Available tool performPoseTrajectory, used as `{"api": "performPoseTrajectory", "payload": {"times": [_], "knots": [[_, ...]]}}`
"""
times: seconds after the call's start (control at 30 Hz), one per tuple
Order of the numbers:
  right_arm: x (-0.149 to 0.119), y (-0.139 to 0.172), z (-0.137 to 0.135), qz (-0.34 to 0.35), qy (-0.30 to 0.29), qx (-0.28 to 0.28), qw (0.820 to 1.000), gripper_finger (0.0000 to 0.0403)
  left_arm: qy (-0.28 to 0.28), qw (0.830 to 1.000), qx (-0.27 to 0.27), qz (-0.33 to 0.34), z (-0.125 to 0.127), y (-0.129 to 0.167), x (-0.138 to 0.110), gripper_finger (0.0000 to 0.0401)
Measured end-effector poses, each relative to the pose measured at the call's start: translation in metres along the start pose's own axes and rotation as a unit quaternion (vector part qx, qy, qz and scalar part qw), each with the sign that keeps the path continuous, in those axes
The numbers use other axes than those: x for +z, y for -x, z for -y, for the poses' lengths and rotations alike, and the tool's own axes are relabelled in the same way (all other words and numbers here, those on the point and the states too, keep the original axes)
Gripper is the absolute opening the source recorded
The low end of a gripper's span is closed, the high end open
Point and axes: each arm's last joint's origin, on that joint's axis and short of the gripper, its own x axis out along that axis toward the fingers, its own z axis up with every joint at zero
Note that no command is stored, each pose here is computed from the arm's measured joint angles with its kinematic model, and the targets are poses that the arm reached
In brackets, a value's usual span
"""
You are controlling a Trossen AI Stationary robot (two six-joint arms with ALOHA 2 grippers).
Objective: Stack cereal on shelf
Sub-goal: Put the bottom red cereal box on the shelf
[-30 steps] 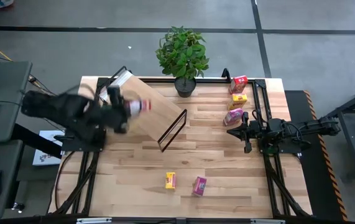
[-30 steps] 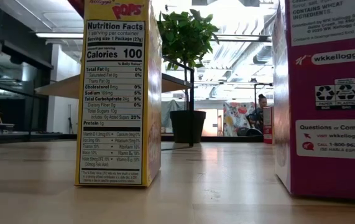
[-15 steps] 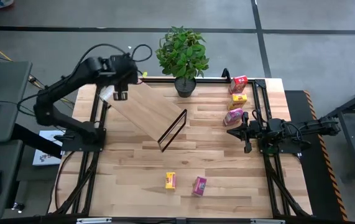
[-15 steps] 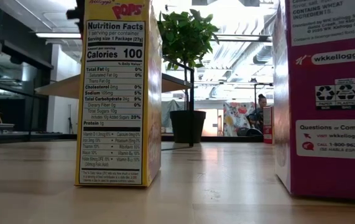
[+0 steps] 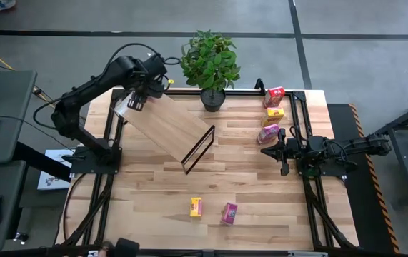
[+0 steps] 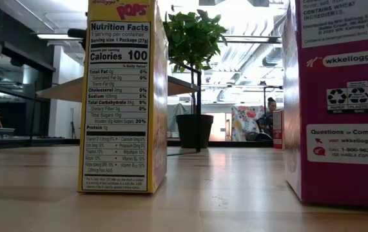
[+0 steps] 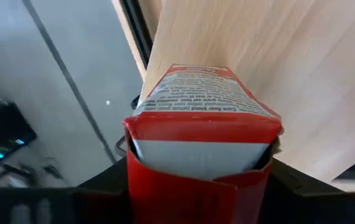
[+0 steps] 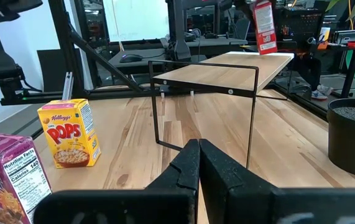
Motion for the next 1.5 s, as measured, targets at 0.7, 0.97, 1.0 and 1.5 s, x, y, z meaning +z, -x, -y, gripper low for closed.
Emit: {"api": "performPoseTrajectory", "payload": {"times": [0.7, 0.97, 1.0, 1.5], "knots": [[0.000, 0.000, 0.000, 0.000, 0.000, 0.000, 1.000, 0.0000, -0.020, 0.998, -0.013, 0.066, -0.014, -0.014, -0.018, 0.0188], [0.000, 0.000, 0.000, 0.000, 0.000, 0.000, 1.000, 0.0000, -0.047, 0.996, -0.019, 0.069, -0.017, -0.020, -0.017, 0.0188], [0.000, 0.000, 0.000, 0.000, 0.000, 0.000, 1.000, 0.0000, -0.047, 0.996, -0.018, 0.070, -0.017, -0.019, -0.017, 0.0188], [0.000, 0.000, 0.000, 0.000, 0.000, 0.000, 1.000, 0.0000, -0.017, 0.997, -0.013, 0.072, -0.018, -0.019, -0.016, 0.0188]]}}
